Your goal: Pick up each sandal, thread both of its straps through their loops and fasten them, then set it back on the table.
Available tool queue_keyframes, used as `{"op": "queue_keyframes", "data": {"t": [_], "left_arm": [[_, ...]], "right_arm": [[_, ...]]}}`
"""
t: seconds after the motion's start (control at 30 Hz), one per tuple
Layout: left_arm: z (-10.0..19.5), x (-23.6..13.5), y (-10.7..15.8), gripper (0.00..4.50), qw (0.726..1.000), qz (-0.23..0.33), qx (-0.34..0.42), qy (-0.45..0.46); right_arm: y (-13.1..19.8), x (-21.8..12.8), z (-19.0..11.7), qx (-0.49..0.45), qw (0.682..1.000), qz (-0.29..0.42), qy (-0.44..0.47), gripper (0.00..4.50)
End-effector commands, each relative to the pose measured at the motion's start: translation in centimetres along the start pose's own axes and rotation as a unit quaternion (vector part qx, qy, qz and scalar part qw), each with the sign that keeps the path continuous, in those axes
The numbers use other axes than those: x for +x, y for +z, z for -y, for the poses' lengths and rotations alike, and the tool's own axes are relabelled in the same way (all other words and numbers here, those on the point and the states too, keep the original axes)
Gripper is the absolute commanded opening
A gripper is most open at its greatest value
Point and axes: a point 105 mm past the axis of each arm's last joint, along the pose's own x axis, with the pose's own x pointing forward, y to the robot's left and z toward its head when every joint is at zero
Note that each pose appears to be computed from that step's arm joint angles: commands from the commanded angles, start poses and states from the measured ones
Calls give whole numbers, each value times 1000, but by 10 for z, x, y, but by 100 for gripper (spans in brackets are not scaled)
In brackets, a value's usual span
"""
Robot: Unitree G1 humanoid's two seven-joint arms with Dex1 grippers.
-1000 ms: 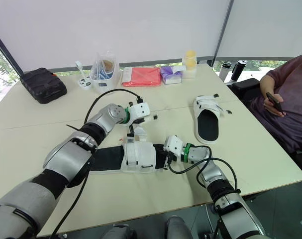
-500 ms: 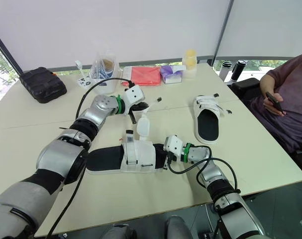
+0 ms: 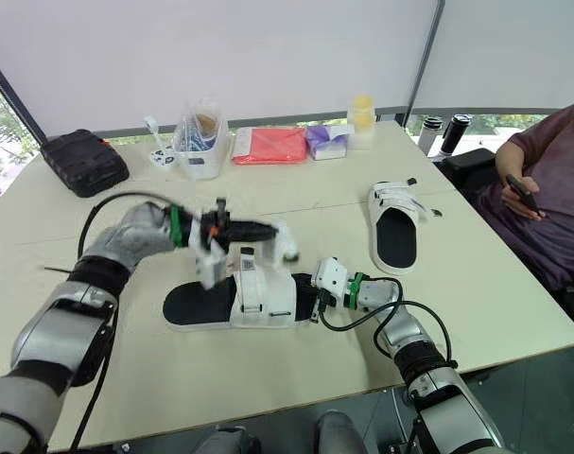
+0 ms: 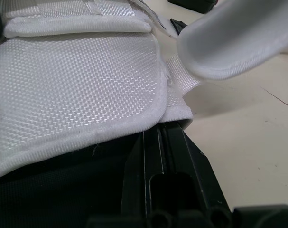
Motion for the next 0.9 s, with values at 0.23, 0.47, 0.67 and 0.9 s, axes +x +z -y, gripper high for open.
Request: {"op": "queue_keyframes", "data": {"t": [0.23, 0.47, 0.67, 0.9], "left_arm": [[7, -1, 19, 56, 996, 26, 88, 3], [21, -10, 13, 380, 997, -4, 76, 5], [-6, -45, -21, 428, 982, -132, -24, 135], [-19, -42, -23, 428, 837, -162, -486, 192]], "right_arm": [[-73, -16, -46, 90, 985, -143, 48, 0], [-75, -19, -46, 89, 984, -145, 49, 0], [-76, -22, -47, 90, 984, -146, 47, 0], [-77, -24, -48, 90, 983, -149, 50, 0]]}}
